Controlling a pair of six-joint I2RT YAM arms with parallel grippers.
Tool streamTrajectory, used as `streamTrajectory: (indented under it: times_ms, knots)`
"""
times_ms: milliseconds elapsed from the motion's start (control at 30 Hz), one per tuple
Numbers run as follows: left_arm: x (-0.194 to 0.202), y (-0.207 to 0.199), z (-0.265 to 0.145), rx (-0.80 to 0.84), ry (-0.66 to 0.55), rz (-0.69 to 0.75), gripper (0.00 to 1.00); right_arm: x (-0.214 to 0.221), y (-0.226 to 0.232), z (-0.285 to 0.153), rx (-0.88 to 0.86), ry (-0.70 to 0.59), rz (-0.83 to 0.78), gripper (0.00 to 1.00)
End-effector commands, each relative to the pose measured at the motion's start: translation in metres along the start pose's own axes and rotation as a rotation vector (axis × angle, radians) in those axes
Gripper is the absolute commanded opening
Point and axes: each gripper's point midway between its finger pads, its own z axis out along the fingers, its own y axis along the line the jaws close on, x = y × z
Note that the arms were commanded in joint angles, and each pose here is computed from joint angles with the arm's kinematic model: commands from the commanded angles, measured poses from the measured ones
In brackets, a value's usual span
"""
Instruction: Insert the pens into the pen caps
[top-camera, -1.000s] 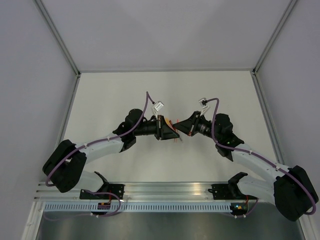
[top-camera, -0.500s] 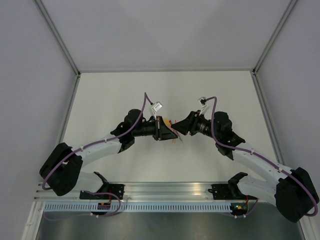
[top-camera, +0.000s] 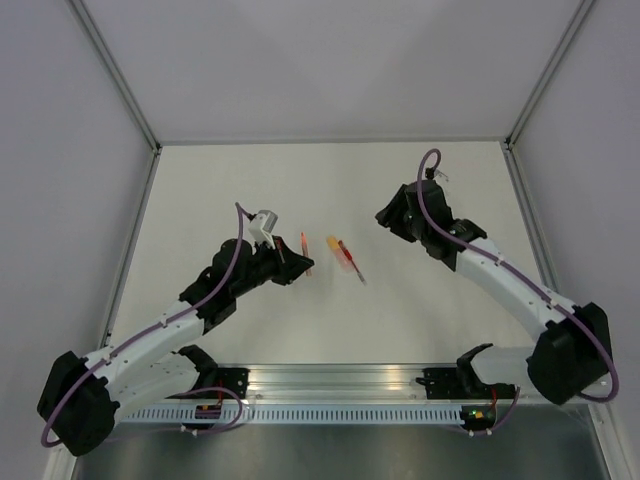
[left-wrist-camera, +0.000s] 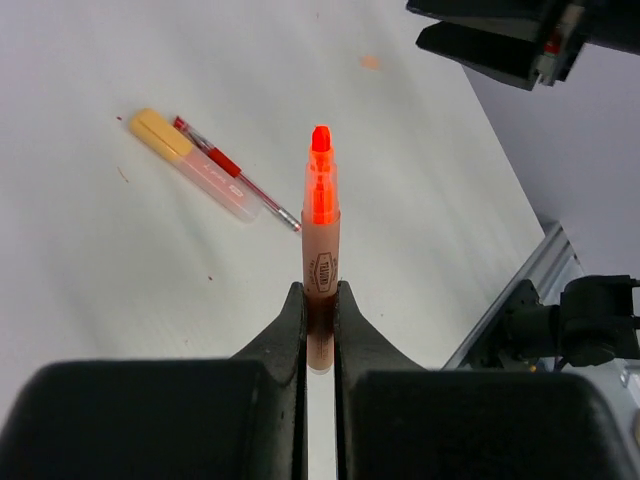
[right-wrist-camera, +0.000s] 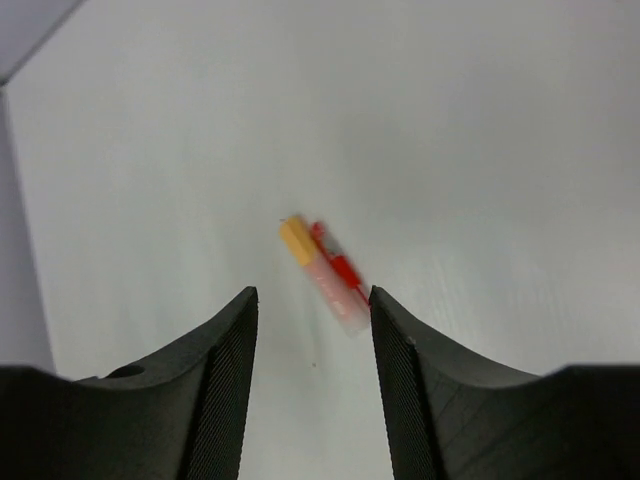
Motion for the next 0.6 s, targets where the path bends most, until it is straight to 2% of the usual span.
streamTrajectory:
  times_ms: [0, 67, 167, 333, 567]
  knots:
    - [-0.020, 0.008, -0.013, -0.038, -0.114, 0.110, 0.02, -0.026, -0.058, 0.004, 0.405, -0.074, 0.176, 0.53]
    - [-0.030, 0.006, -0.022, -0.043, -0.167, 0.126, 0.02, -0.042, -0.081, 0.013, 0.557, -0.129, 0.304, 0.47]
    - [-0.033, 0.012, -0.025, -0.074, -0.191, 0.133, 0.02, -0.041, -0.118, 0.017, 0.729, -0.097, 0.408, 0.45]
    - [-0.031, 0.010, -0.022, -0.066, -0.168, 0.128, 0.02, -0.057, -0.165, 0.021, 0.849, -0.134, 0.568, 0.42]
    - [-0.034, 0.009, -0.024, -0.069, -0.168, 0.134, 0.02, -0.058, -0.211, 0.032, 0.969, -0.108, 0.645, 0.38]
